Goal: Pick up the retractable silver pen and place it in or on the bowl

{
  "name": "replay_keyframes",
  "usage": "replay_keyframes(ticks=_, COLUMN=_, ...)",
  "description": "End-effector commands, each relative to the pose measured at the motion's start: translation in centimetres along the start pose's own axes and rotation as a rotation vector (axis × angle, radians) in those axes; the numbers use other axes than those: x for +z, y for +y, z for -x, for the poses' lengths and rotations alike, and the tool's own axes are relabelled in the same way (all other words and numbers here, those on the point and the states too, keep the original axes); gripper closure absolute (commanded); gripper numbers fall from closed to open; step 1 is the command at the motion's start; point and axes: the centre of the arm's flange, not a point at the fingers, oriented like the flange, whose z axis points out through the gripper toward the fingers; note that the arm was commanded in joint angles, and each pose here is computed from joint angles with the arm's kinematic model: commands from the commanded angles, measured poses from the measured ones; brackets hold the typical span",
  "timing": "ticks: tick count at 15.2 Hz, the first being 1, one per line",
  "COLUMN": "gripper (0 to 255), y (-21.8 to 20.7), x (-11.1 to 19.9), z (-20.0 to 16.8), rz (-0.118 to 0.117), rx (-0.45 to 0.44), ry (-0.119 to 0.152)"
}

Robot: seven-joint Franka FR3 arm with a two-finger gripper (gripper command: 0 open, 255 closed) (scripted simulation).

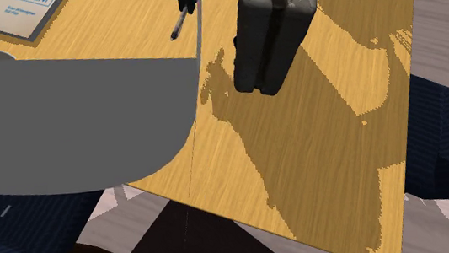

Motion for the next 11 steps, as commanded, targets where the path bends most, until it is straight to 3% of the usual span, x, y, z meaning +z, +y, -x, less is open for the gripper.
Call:
replay_keyframes(ticks=1, gripper=255, y=-0.1, x=-1.1, z=-0.1, rz=0.000, rx=0.000, ry=-0.001)
replay_keyframes(ticks=11, gripper=255, y=-0.5, x=-6.3, z=-0.1, rz=0.000, rx=0.000, ry=-0.001)
